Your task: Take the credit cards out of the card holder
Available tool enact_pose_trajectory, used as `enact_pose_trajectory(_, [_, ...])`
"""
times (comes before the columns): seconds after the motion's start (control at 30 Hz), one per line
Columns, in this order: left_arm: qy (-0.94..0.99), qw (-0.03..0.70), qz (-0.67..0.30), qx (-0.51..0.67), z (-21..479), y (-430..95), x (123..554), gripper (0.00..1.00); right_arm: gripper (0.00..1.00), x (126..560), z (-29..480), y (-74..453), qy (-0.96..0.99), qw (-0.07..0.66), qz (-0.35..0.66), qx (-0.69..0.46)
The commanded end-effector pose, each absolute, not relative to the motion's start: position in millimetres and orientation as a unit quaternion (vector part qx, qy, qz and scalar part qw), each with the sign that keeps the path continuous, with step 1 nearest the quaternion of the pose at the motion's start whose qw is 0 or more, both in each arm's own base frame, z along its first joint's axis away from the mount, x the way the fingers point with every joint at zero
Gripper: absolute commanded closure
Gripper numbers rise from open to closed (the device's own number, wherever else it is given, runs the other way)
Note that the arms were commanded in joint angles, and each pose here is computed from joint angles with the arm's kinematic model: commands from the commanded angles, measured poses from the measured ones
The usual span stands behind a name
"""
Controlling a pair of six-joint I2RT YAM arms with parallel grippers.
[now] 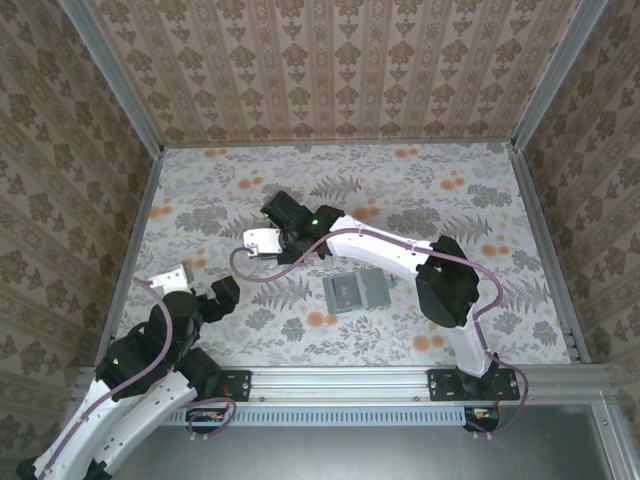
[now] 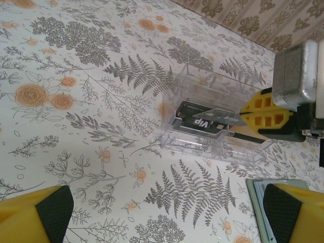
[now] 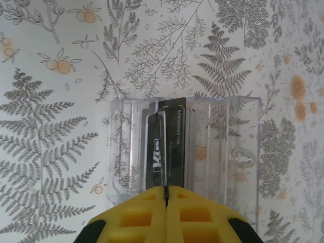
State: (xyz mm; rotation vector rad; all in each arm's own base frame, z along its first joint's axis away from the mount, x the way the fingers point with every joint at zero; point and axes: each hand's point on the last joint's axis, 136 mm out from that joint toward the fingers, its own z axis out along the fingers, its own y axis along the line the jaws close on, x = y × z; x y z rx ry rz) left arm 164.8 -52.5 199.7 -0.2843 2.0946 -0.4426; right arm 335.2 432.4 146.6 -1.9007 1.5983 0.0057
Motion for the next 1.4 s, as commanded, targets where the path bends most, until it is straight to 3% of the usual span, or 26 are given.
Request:
enact_pose_trajectory(0.0, [0.853, 0.474, -0.175, -0.132, 200.9, -43.9, 161.7, 0.00, 1.00, 341.3, 134.4, 432.7, 0.604, 0.308, -0.020, -0.735])
enact_pose_trajectory(1.13, [0.857, 0.465, -0.178, -0.134, 193.3, -44.5, 159.7, 0.00, 1.00, 355.1, 113.1, 443.9, 0.627, 0.309, -0.005, -0.715])
enact_pose_trajectory(1.17, [0.857, 0.465, -0.178, -0.134, 192.8, -44.5, 159.6, 0.00, 0.98, 356.4, 112.8, 443.2, 0.629, 0.309, -0.005, -0.714])
enact_pose_trajectory(1.2, [0.857, 0.465, -0.178, -0.134, 193.0, -44.9, 159.8, 0.00, 0.90, 357.2, 112.9, 443.1, 0.629, 0.310, -0.006, -0.712])
enact_pose_trajectory(1.37, [0.857, 0.465, -0.180, -0.133, 192.8, -45.7, 159.8, 0.00, 0.82, 366.2, 117.6, 444.1, 0.633, 0.327, -0.017, -0.702])
